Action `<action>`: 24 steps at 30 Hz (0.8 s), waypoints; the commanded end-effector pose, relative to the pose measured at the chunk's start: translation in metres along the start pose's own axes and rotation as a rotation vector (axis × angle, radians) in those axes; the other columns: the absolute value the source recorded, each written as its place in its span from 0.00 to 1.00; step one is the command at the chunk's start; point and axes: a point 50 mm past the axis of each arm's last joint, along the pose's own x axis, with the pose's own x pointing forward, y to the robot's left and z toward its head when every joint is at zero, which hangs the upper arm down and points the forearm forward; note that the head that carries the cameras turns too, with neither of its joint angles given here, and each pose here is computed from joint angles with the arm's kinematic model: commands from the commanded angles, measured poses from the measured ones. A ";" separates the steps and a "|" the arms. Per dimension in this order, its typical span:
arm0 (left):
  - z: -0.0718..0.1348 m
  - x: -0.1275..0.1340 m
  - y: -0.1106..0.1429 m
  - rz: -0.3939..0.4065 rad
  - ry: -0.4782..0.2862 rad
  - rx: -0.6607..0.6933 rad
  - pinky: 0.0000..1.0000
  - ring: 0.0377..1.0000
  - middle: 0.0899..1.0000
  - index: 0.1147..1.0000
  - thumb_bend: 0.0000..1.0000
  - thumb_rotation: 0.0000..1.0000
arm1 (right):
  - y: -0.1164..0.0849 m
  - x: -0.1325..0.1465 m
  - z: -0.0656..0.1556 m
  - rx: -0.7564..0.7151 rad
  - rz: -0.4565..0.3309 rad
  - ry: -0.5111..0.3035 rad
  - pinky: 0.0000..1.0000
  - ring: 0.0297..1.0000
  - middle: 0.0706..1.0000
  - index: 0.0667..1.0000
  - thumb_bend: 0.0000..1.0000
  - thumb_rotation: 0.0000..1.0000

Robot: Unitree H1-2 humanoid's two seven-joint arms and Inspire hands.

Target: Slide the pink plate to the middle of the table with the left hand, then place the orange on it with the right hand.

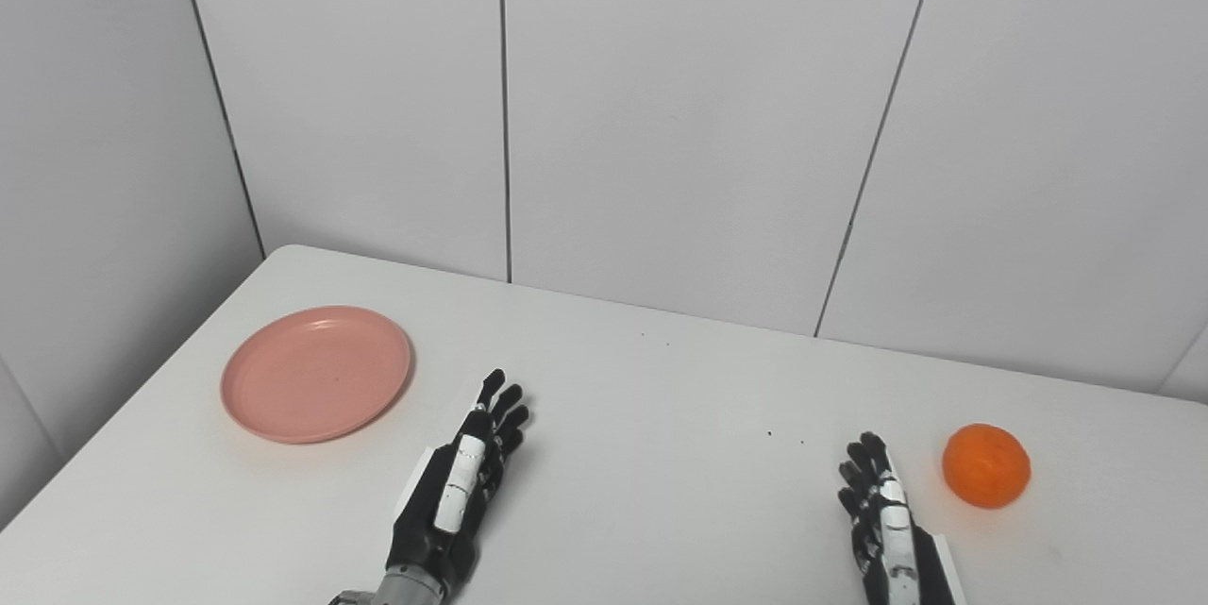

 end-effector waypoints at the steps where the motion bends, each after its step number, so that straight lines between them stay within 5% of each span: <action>1: 0.008 0.007 0.005 0.002 -0.054 0.000 0.92 0.92 0.93 0.99 0.95 0.89 | -0.011 -0.029 -0.033 0.020 -0.035 0.110 1.00 0.95 0.94 0.93 0.77 1.00; 13: 0.077 0.055 0.014 -0.084 -0.297 0.038 0.75 0.80 0.82 0.85 0.98 0.88 | -0.012 -0.029 -0.039 0.042 -0.035 0.130 0.96 0.92 0.93 0.91 0.77 1.00; 24: 0.136 0.092 0.060 -0.107 -0.442 0.078 0.66 0.75 0.76 0.78 1.00 0.88 | -0.006 -0.031 -0.040 0.042 -0.035 0.128 0.93 0.90 0.92 0.89 0.75 1.00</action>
